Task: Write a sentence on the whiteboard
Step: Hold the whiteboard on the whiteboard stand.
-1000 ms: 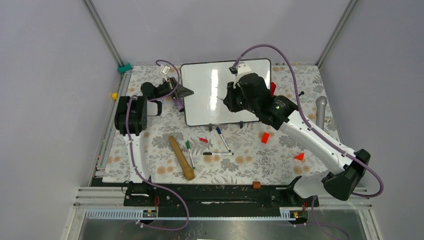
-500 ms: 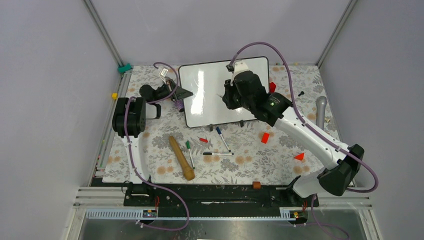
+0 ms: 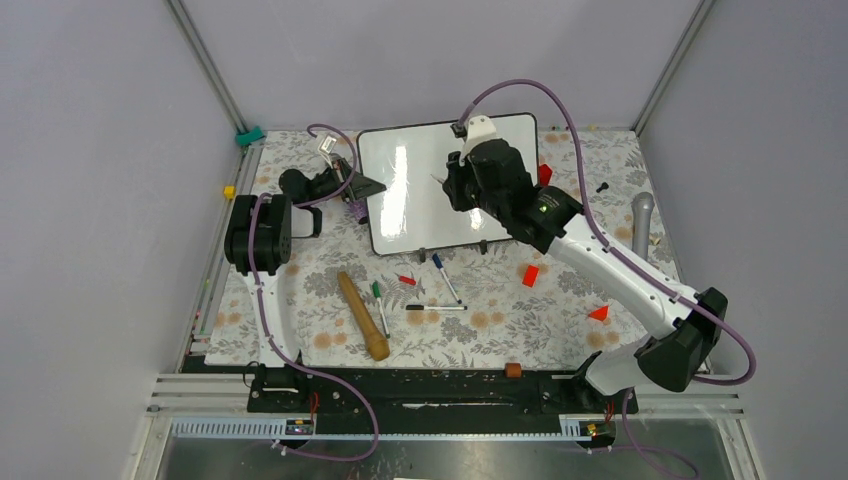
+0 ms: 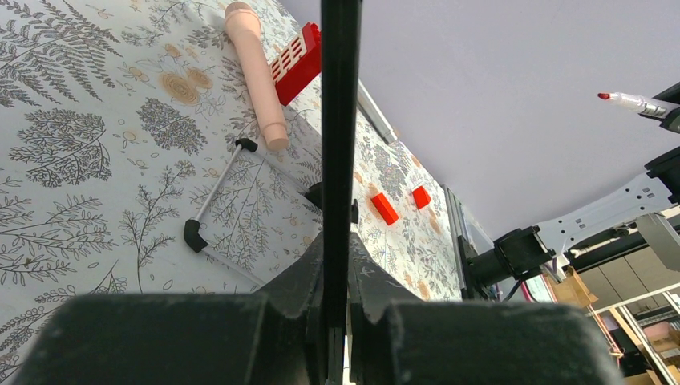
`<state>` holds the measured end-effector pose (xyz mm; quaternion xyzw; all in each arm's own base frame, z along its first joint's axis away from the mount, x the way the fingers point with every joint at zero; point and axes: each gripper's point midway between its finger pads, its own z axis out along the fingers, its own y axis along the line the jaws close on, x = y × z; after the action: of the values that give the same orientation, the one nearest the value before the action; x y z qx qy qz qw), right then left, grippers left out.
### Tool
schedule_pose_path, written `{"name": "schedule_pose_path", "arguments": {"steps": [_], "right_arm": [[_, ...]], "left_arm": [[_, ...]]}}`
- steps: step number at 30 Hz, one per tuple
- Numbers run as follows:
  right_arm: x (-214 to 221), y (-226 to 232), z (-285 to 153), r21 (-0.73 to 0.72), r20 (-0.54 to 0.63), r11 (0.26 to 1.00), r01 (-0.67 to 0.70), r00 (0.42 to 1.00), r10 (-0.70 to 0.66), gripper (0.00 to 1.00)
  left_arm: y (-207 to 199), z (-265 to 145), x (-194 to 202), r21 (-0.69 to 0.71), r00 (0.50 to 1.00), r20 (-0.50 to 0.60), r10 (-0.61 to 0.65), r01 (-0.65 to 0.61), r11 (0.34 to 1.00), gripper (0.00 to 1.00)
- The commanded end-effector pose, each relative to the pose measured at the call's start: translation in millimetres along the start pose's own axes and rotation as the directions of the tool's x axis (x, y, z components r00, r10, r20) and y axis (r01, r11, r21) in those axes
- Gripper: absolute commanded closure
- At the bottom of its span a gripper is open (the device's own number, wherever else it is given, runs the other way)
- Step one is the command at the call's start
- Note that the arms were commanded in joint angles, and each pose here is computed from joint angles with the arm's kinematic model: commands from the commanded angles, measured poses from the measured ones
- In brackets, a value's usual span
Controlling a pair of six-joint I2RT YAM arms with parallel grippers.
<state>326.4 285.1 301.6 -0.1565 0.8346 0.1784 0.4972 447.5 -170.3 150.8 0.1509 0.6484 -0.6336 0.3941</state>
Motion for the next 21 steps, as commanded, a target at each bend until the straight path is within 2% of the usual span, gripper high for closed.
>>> {"name": "schedule_pose_path", "arguments": {"steps": [1, 8, 21], "right_arm": [[-27.9, -0.1, -2.2, -0.020, 0.161, 1.000, 0.002, 0.987, 0.001, 1.00], [-36.9, 7.6, -0.2, -0.051, 0.181, 0.999, -0.017, 0.983, 0.026, 1.00], [-26.7, 3.5, -0.3, -0.043, 0.182, 0.999, -0.007, 0.983, 0.015, 1.00]], "left_arm": [[-0.7, 1.5, 4.6, 0.022, 0.999, -0.023, 0.024, -0.024, 0.999, 1.00], [-8.8, 8.5, 18.2, 0.040, 0.998, -0.050, 0.034, -0.032, 0.999, 1.00], [-30.2, 3.1, 42.6, 0.036, 0.997, -0.065, 0.050, -0.048, 0.998, 1.00]]}}
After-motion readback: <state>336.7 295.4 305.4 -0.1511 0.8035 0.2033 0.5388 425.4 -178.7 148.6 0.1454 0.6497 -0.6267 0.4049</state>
